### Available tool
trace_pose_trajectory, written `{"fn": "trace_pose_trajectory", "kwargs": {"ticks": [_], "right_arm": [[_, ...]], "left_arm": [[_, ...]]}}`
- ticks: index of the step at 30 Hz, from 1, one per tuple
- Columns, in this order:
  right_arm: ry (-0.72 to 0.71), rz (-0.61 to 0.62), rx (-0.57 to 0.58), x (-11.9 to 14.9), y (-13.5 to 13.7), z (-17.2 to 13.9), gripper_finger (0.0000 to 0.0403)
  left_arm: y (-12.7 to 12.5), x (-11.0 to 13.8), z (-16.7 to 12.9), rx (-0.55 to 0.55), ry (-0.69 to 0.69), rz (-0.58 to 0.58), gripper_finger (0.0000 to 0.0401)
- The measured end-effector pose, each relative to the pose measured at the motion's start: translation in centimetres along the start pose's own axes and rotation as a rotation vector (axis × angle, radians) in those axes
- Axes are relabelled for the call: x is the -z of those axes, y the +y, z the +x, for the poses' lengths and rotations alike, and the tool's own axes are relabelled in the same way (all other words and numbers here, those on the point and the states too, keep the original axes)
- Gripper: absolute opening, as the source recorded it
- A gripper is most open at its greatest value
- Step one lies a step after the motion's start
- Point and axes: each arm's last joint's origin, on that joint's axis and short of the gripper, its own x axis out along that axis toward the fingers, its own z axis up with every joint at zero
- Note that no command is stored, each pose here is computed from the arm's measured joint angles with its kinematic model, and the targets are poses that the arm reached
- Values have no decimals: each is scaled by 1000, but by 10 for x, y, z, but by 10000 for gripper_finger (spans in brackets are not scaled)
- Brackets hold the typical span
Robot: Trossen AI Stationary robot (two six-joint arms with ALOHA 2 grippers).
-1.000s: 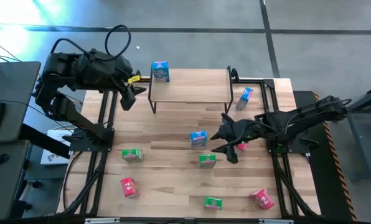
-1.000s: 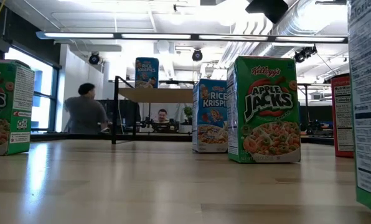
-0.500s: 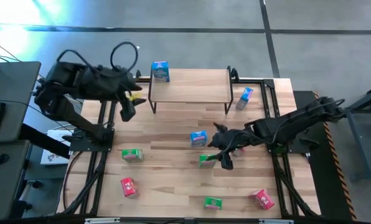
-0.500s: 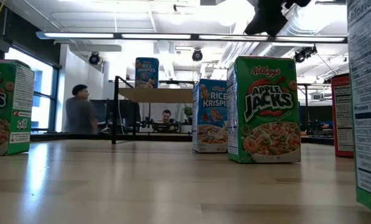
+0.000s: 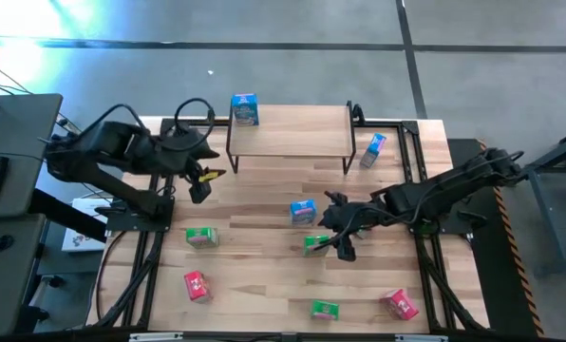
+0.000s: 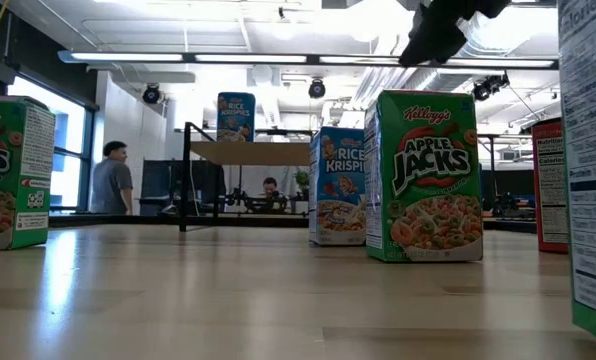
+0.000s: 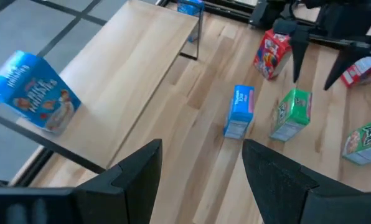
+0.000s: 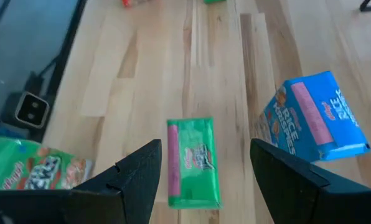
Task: Stack cereal on shelf
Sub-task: Put the top right green cereal box on the shelf
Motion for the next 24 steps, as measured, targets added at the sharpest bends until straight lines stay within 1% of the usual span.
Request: {"fn": "trace_pose_trajectory", "kwargs": {"ticks": [5,10,15,20,24], "right_arm": [[50,-6,8,4,1,11,239],[88,-16,15,8,1,23,239],[111,-8,-23,9,3,28,239],[129,-12,-17,11,3,31,239],[164,-16,-6,15,3,40,239]], "left_arm": [[-2,18,9,34,-32,-13,214],[-3,35,18,51,-34,-43,214],[-2,48,24,46,-9,-75,214],[-2,50,26,42,-3,-82,214],[-2,50,26,45,-9,-69,214]]}}
